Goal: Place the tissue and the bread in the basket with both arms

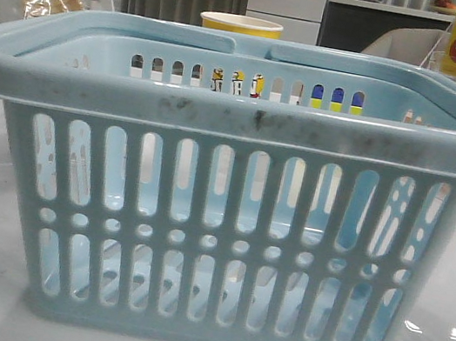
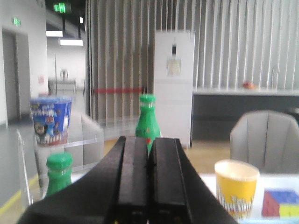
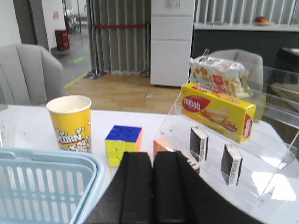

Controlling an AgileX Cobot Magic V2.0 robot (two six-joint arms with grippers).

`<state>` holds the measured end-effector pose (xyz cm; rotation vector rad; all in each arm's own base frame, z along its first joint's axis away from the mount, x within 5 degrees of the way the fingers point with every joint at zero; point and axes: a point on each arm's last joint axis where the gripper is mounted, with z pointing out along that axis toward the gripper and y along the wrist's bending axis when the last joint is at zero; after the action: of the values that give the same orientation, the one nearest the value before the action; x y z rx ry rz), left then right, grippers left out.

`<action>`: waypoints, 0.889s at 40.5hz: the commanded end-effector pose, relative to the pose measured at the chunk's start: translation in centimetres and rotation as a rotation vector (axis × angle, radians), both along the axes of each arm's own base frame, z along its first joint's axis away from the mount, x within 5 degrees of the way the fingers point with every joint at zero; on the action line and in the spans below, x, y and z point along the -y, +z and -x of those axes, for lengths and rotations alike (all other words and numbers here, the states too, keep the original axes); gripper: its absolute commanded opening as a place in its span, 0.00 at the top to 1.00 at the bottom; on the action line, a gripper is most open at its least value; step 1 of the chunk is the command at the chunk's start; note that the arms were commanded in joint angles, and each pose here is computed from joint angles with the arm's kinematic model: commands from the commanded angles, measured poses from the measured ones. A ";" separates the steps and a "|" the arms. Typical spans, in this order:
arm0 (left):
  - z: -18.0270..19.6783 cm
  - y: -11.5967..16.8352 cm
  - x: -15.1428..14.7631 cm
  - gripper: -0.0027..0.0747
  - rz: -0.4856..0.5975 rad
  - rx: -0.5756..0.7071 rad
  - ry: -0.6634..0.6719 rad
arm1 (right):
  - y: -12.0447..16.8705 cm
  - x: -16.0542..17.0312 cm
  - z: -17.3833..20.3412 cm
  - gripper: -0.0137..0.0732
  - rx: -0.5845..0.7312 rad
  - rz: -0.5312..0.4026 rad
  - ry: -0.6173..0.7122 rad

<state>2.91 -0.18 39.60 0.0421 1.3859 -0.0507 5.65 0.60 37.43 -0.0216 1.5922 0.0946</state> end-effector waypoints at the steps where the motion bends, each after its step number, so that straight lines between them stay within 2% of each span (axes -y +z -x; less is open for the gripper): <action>1: -1.4 1.5 0.1 0.85 -0.004 -0.068 -0.005 | 1.5 0.0 -1.4 0.78 -0.004 0.011 -0.002; 9: -4.6 -0.3 0.3 0.85 -0.019 -0.298 -0.003 | -0.4 -0.2 -4.4 0.78 -0.213 0.020 0.008; 18: -7.1 -2.4 0.5 0.85 -0.033 -0.536 -0.003 | -2.2 -0.3 -7.0 0.78 -0.385 0.026 0.015; 30: -9.4 -3.7 0.6 0.85 -0.041 -0.653 -0.003 | -4.1 -0.4 -9.4 0.76 -0.536 0.030 0.020; 32: -9.5 -3.8 0.6 0.85 -0.041 -0.664 -0.003 | -4.2 -0.4 -9.6 0.73 -0.550 0.030 0.020; 36: -9.9 -4.1 0.6 0.85 -0.043 -0.694 -0.003 | -4.5 -0.4 -10.0 0.56 -0.568 0.030 0.021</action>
<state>12.23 -0.74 34.32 0.0654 2.1520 -0.0353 15.00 0.98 31.47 -0.0329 2.2458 0.1059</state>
